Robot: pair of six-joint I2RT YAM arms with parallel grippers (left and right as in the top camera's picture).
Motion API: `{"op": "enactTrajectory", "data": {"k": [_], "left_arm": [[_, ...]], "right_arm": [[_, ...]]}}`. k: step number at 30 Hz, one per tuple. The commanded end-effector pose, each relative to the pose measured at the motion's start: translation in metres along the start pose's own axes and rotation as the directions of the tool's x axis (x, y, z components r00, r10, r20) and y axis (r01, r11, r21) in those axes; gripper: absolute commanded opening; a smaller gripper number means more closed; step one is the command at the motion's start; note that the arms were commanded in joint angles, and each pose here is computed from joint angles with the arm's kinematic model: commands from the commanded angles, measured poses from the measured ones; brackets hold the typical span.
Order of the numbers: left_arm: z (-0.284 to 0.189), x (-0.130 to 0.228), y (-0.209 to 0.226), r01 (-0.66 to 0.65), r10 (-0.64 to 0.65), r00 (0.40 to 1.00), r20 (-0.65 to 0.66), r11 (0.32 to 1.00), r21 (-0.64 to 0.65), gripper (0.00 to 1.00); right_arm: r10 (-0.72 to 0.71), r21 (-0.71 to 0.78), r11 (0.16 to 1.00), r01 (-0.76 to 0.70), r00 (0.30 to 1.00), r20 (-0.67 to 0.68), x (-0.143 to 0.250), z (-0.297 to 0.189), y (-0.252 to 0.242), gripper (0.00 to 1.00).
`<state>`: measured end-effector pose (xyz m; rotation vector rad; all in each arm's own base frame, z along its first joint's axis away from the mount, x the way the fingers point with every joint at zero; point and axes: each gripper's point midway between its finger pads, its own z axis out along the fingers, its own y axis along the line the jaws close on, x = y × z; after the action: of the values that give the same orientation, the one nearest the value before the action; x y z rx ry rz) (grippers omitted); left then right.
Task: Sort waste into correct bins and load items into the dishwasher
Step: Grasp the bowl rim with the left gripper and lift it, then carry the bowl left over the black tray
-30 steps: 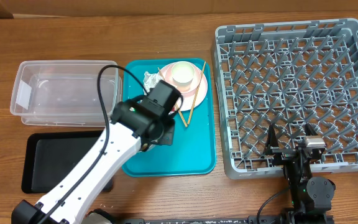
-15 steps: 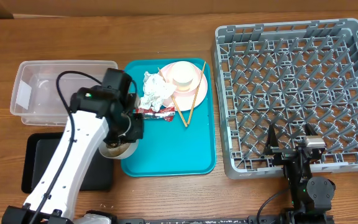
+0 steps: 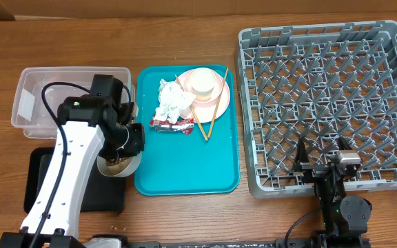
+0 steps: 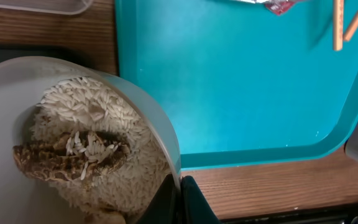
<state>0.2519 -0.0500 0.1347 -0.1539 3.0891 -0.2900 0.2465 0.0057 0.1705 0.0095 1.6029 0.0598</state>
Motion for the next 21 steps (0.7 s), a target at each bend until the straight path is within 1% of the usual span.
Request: {"op": "enactTrajectory", "data": {"k": [1,7,12,16,18,20,21], "left_arm": [[-0.008,-0.001,0.005,0.006,-0.007,0.999,0.034,1.0,0.015,0.04],[-0.017,-0.004,0.022,0.075,-0.077,0.995,0.063,0.996,0.038,0.04],[-0.029,-0.005,0.027,0.086,-0.102,0.99,0.1,0.985,0.152,0.04],[-0.034,-0.005,0.04,0.123,-0.152,0.98,0.128,0.971,0.206,0.04],[-0.033,-0.004,0.05,0.156,-0.196,0.969,0.148,0.956,0.247,0.04],[-0.032,-0.003,0.054,0.16,-0.213,0.963,0.163,0.944,0.287,0.04],[-0.032,-0.001,0.056,0.166,-0.235,0.956,0.175,0.927,0.336,0.04]], "right_arm": [[-0.001,0.0,1.0,0.001,1.0,0.008,0.001,0.0,0.0,1.0],[-0.001,0.0,1.0,0.001,1.0,0.008,0.001,0.0,0.0,1.0],[-0.001,0.0,1.0,0.001,1.0,0.008,0.001,0.0,0.0,1.0],[-0.001,0.0,1.0,0.001,1.0,0.008,0.001,0.0,0.0,1.0],[-0.001,0.0,1.0,0.001,1.0,0.008,0.001,0.0,0.0,1.0],[-0.001,0.0,1.0,0.001,1.0,0.008,0.001,0.0,0.0,1.0],[-0.001,0.0,1.0,0.001,1.0,0.008,0.001,0.0,0.0,1.0]]}}
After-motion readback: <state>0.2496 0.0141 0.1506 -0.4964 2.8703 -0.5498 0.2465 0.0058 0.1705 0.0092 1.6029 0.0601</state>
